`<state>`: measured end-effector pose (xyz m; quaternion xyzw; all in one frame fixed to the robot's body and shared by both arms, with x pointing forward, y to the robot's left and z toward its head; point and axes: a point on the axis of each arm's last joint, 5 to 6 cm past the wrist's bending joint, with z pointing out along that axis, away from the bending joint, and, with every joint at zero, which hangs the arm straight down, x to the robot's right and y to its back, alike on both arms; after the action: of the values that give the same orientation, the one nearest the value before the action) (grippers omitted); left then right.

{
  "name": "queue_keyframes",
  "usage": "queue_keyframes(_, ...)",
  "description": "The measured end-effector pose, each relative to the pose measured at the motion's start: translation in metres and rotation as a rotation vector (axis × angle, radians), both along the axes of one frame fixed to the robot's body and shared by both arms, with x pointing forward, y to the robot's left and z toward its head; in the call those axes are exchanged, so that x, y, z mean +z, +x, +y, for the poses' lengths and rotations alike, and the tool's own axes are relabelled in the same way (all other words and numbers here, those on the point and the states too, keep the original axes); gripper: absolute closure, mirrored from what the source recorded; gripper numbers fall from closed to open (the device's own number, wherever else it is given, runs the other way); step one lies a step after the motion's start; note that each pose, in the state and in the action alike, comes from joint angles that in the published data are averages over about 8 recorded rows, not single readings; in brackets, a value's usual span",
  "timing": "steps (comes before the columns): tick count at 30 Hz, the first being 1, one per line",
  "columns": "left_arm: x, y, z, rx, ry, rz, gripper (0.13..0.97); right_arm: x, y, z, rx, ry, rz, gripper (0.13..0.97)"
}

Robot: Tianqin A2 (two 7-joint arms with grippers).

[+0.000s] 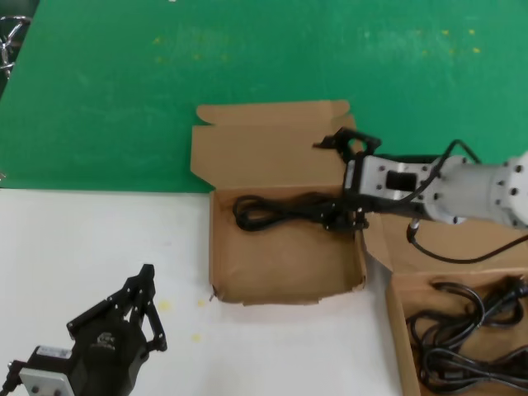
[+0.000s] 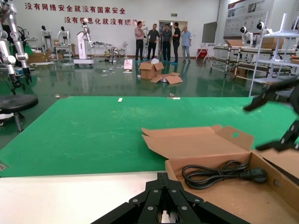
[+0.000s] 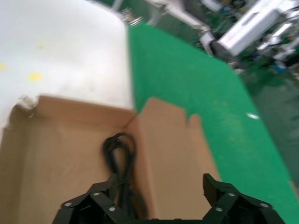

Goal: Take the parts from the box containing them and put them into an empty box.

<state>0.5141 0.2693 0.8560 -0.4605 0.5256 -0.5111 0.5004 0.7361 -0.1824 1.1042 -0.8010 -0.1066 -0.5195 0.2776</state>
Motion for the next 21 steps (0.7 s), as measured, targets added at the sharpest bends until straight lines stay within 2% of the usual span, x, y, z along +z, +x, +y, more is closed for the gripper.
queue_keyframes(1,0.0,0.0,0.0,0.0,0.0,0.0,0.966,0.003,-0.004,-0.002,-0.003,0.022,-0.005,0.538)
queue_keyframes(9,0.0,0.0,0.0,0.0,0.0,0.0,0.966,0.023,-0.038,-0.026,-0.039,0.251,-0.043,0.339)
queue_keyframes(12,0.0,0.0,0.0,0.0,0.0,0.0,0.966,0.026,-0.052,-0.037,-0.058,0.351,-0.058,0.306)
queue_keyframes(18,0.0,0.0,0.0,0.0,0.0,0.0,0.966,0.018,-0.074,-0.056,-0.1,0.535,-0.086,0.206)
queue_keyframes(21,0.0,0.0,0.0,0.0,0.0,0.0,0.966,0.006,-0.084,-0.065,-0.122,0.621,-0.095,0.206)
